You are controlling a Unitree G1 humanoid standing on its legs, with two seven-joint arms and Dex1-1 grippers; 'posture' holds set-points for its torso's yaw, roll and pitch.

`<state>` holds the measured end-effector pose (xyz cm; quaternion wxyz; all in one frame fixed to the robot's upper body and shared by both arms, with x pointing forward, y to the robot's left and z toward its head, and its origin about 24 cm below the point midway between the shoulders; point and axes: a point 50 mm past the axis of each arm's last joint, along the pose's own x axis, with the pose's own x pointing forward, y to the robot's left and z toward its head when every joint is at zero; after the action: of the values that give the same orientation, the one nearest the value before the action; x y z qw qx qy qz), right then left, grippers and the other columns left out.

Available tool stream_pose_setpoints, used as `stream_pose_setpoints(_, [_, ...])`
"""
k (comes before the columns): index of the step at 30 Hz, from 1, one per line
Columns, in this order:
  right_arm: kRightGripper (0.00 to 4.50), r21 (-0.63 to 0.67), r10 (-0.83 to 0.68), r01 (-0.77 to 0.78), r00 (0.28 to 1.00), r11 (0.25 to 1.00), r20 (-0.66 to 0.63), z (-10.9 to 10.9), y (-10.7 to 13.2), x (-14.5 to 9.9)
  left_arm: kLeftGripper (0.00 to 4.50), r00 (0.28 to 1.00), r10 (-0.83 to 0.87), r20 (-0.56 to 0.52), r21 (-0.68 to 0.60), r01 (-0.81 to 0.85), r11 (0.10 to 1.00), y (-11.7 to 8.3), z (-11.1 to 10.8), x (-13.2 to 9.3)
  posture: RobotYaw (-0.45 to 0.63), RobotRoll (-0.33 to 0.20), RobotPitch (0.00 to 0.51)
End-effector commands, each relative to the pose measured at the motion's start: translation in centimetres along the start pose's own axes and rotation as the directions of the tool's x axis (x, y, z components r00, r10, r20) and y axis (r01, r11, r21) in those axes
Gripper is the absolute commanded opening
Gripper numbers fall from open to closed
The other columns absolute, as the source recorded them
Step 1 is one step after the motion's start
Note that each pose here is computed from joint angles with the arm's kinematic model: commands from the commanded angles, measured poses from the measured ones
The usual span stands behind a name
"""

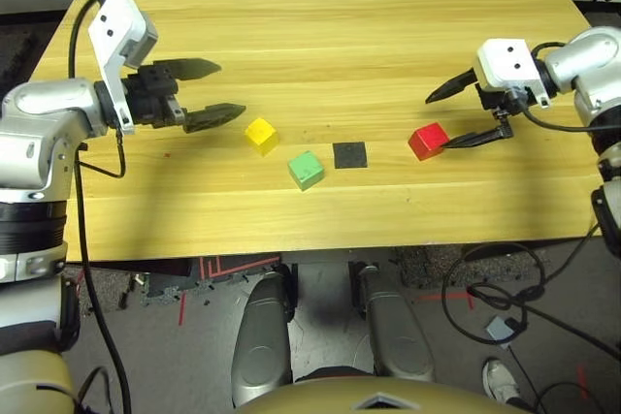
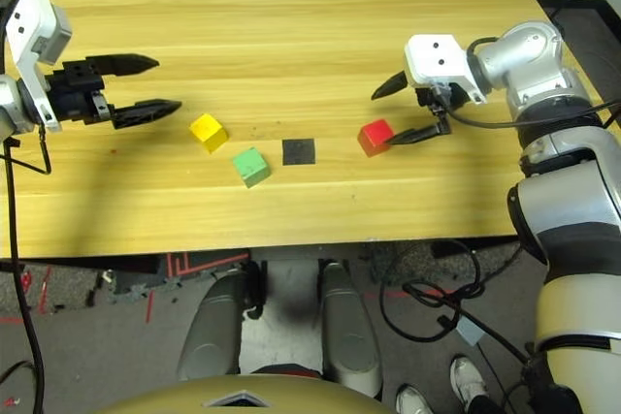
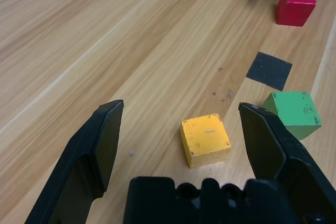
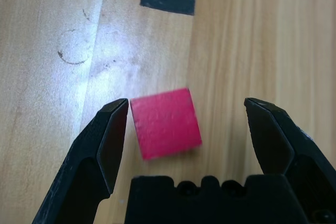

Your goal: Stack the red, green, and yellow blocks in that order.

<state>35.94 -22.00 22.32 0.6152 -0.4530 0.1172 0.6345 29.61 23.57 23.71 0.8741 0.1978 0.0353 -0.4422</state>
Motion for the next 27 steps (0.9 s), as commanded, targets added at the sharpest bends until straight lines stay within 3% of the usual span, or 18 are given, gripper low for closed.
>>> stream_pose_setpoints(1, [4.50, 0.003, 0.048, -0.048, 0.998, 0.999, -0.036, -0.5, 0.4, 0.4, 4.47, 1.000, -0.011, -0.003, -0.017, 0.011, 1.000, -0.8, 0.0, 0.0, 0.26, -0.065, 0.232])
stream_pose_setpoints(7, [4.50, -0.004, 0.106, -0.107, 0.992, 0.994, -0.069, -1.0, 0.8, 1.7, 4.47, 1.000, 0.009, 0.007, -0.028, -0.009, 1.000, -1.1, 0.2, 0.2, 0.30, -0.062, 0.238])
stream_pose_setpoints(10, [3.89, -0.011, 0.127, -0.128, 0.988, 0.992, -0.094, -1.1, 0.9, 2.1, 4.50, 1.000, 0.019, 0.012, -0.033, -0.019, 0.999, -1.2, 0.3, 0.2, 0.31, -0.061, 0.240])
stream_pose_setpoints(15, [2.09, -0.033, 0.143, -0.147, 0.983, 0.989, -0.112, -1.0, 0.8, 2.6, 4.50, 0.999, 0.032, 0.011, -0.038, -0.032, 0.999, -1.2, 0.3, 0.2, 0.31, -0.061, 0.242])
stream_pose_setpoints(23, [2.07, 0.075, 0.052, -0.057, 0.996, 0.996, 0.071, 3.3, -2.6, 3.8, 4.50, 0.999, 0.030, 0.011, -0.039, -0.029, 0.999, -1.4, 0.5, 0.3, 0.33, -0.060, 0.252])
stream_pose_setpoints(27, [2.07, 0.075, 0.086, -0.093, 0.991, 0.993, 0.099, 5.4, -2.4, 5.3, 4.50, 1.000, 0.017, -0.005, -0.037, -0.017, 0.999, -1.7, 0.4, 0.6, 0.33, -0.061, 0.253])
